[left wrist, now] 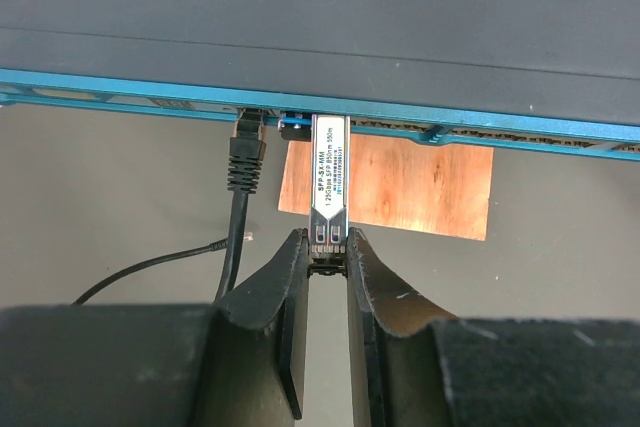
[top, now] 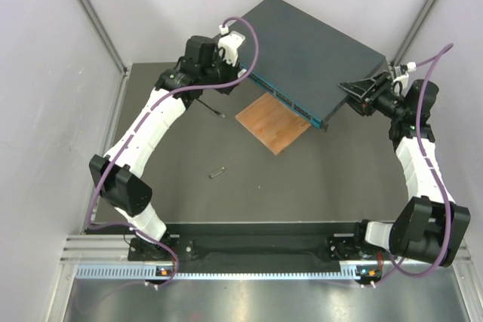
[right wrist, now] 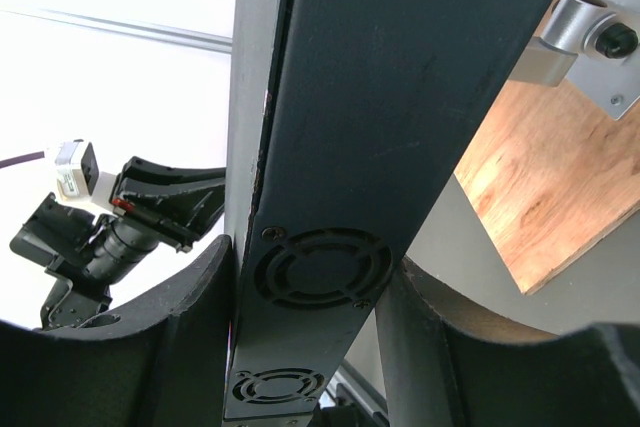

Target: Insert the plug into the switch port

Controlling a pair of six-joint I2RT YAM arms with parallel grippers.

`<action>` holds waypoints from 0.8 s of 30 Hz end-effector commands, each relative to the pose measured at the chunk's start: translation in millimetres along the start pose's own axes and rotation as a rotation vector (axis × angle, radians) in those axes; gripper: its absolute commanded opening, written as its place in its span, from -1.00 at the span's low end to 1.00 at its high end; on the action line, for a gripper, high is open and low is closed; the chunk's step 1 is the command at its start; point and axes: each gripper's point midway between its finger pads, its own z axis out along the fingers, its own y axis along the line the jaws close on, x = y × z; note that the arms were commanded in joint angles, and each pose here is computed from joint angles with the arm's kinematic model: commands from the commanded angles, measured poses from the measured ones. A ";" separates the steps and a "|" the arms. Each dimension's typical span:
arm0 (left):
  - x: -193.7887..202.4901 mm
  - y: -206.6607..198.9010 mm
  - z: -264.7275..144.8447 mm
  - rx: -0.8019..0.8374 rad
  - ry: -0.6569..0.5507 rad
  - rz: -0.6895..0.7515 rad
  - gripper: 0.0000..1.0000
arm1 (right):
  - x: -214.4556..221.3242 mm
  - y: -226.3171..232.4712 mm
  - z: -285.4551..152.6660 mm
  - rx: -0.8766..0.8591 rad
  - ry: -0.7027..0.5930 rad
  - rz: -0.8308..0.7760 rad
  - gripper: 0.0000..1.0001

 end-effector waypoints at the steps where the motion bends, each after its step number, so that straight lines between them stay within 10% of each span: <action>1: -12.9 -11.2 2.9 0.043 -0.044 0.005 -1.00 | -5.7 21.0 4.8 -0.066 -0.028 -0.291 -1.00; 24: 2.7 -6.6 2.2 0.012 -0.011 0.007 -1.00 | -6.5 21.1 4.8 -0.064 -0.031 -0.295 -1.00</action>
